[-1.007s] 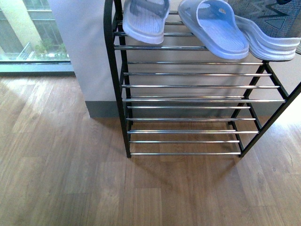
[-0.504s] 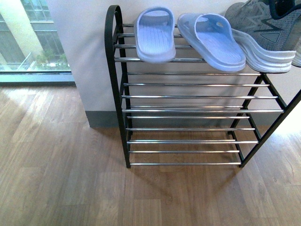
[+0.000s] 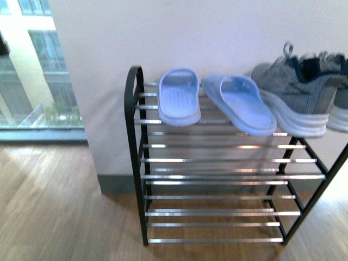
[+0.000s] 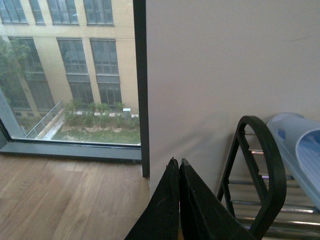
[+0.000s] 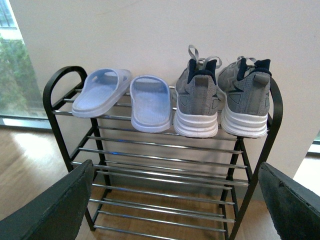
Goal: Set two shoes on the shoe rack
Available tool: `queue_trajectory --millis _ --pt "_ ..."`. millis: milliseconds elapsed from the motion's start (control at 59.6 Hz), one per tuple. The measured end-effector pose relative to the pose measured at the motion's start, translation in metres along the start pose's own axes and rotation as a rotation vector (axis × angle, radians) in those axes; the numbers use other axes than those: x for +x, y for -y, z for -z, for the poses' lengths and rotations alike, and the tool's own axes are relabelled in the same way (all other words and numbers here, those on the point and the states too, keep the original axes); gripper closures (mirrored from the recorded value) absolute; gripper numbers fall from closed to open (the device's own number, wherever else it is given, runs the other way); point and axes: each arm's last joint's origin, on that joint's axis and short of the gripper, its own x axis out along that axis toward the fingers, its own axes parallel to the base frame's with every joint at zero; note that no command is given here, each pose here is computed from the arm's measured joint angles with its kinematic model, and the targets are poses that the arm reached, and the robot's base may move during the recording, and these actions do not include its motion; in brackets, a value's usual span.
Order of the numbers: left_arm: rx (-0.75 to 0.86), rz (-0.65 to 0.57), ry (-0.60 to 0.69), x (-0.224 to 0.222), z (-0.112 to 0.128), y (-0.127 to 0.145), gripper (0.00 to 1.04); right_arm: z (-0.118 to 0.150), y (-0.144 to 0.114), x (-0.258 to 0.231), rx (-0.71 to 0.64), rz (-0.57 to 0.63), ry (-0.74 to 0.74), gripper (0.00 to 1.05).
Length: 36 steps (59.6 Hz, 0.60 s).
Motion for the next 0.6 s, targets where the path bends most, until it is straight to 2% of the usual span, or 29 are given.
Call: queue_trajectory --millis 151,604 --pt "0.003 0.004 -0.014 -0.035 0.014 -0.016 1.03 0.000 0.000 0.000 0.000 0.000 0.000 0.09" --pt "0.003 -0.003 -0.013 -0.097 0.030 -0.044 1.03 0.000 0.000 0.000 0.000 0.000 0.000 0.09"
